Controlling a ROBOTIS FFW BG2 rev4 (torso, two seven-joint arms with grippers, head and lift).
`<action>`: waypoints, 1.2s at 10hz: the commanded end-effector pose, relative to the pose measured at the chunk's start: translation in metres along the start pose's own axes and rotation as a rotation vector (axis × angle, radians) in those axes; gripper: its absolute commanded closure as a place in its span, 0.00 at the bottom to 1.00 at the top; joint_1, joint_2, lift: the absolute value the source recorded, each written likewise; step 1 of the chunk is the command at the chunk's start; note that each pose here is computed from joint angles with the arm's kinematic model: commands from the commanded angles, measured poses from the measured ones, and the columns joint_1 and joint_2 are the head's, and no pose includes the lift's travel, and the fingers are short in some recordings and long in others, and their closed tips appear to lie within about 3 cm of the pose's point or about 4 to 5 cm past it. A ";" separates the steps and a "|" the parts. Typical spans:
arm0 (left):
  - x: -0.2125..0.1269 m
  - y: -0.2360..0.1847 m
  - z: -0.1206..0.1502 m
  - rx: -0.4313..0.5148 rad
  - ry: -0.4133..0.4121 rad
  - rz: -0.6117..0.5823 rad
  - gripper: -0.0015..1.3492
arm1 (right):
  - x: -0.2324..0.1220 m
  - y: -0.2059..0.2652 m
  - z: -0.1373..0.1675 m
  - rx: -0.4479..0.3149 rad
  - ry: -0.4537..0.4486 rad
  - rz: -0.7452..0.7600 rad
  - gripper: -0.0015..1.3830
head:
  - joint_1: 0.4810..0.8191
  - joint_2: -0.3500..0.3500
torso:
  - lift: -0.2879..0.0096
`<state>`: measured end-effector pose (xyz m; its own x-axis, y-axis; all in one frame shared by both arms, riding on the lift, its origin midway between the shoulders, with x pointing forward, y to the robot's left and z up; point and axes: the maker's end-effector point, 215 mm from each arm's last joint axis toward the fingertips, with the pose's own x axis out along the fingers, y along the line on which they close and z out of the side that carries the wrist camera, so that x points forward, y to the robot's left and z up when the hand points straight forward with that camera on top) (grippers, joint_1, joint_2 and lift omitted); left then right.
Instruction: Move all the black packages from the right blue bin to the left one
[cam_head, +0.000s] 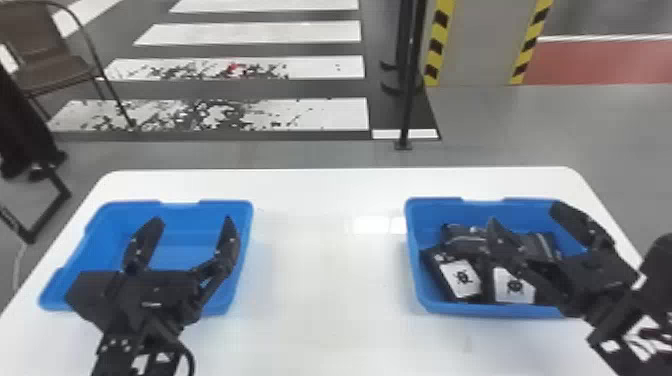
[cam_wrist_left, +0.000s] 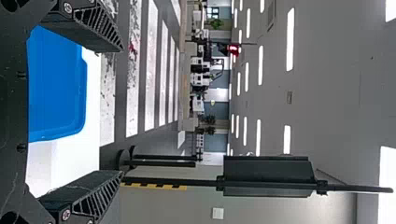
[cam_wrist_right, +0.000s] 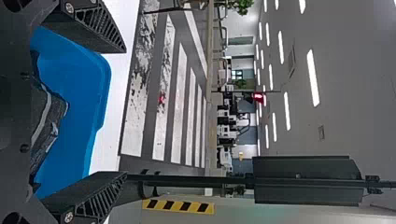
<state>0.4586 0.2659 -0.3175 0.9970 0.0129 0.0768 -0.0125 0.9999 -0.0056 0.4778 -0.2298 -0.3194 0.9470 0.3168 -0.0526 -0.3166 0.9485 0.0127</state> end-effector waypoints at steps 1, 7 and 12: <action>0.000 -0.002 -0.001 -0.001 0.001 -0.005 0.08 | 0.000 0.000 0.000 0.000 0.000 0.000 0.07 | 0.63 0.56 | 0.45; 0.000 -0.003 -0.002 -0.005 -0.004 -0.007 0.08 | 0.000 0.000 -0.001 0.006 0.000 0.000 0.07 | 0.63 0.56 | 0.45; 0.000 -0.007 -0.002 -0.014 -0.008 -0.014 0.08 | 0.025 -0.023 -0.040 0.059 0.240 -0.028 0.06 | 0.63 0.54 | 0.45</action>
<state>0.4590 0.2604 -0.3190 0.9964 0.0021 0.0843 -0.0007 0.9999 -0.0168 0.5037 -0.2419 -0.3575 0.9231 0.2918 -0.2503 -0.2840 0.9564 0.0679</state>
